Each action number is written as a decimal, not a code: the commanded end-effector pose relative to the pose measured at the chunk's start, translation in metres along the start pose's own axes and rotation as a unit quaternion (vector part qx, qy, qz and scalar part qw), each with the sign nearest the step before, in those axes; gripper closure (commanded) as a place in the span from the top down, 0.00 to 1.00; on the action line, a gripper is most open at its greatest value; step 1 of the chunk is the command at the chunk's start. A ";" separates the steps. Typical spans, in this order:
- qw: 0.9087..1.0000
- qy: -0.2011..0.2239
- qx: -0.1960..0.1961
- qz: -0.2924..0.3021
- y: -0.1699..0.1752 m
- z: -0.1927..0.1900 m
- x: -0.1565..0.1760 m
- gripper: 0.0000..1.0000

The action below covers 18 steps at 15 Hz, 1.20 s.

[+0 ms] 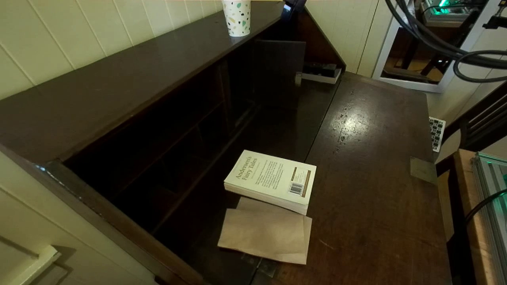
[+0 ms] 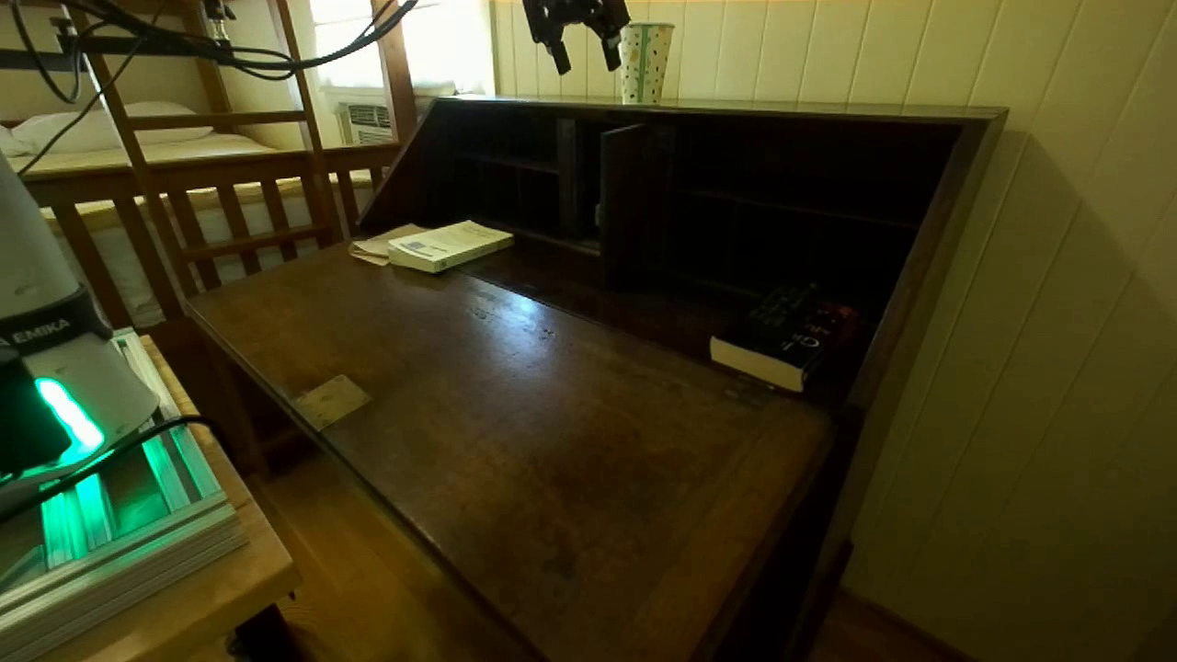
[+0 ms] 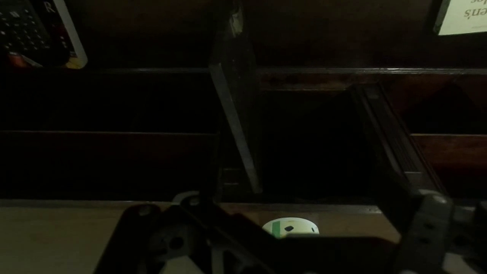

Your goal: Put the marker inside the paper cup, pick up the paper cup and put it at the top

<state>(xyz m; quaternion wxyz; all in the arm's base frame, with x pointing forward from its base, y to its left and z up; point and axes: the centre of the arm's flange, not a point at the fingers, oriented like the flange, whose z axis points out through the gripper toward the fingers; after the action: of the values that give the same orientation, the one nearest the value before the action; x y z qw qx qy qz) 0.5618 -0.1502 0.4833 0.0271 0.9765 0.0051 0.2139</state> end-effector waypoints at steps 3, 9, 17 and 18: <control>0.998 0.025 0.047 -0.034 0.014 0.038 -0.006 1.00; 0.997 -0.003 0.038 -0.066 0.023 0.056 -0.017 1.00; 0.992 -0.043 0.048 -0.104 0.016 0.071 -0.025 1.00; 0.991 -0.048 0.050 -0.112 0.011 0.072 -0.023 1.00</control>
<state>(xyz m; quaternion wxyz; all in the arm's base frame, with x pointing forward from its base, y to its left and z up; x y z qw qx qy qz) 0.5697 -0.1721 0.4134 -0.0006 0.9787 0.0965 0.1809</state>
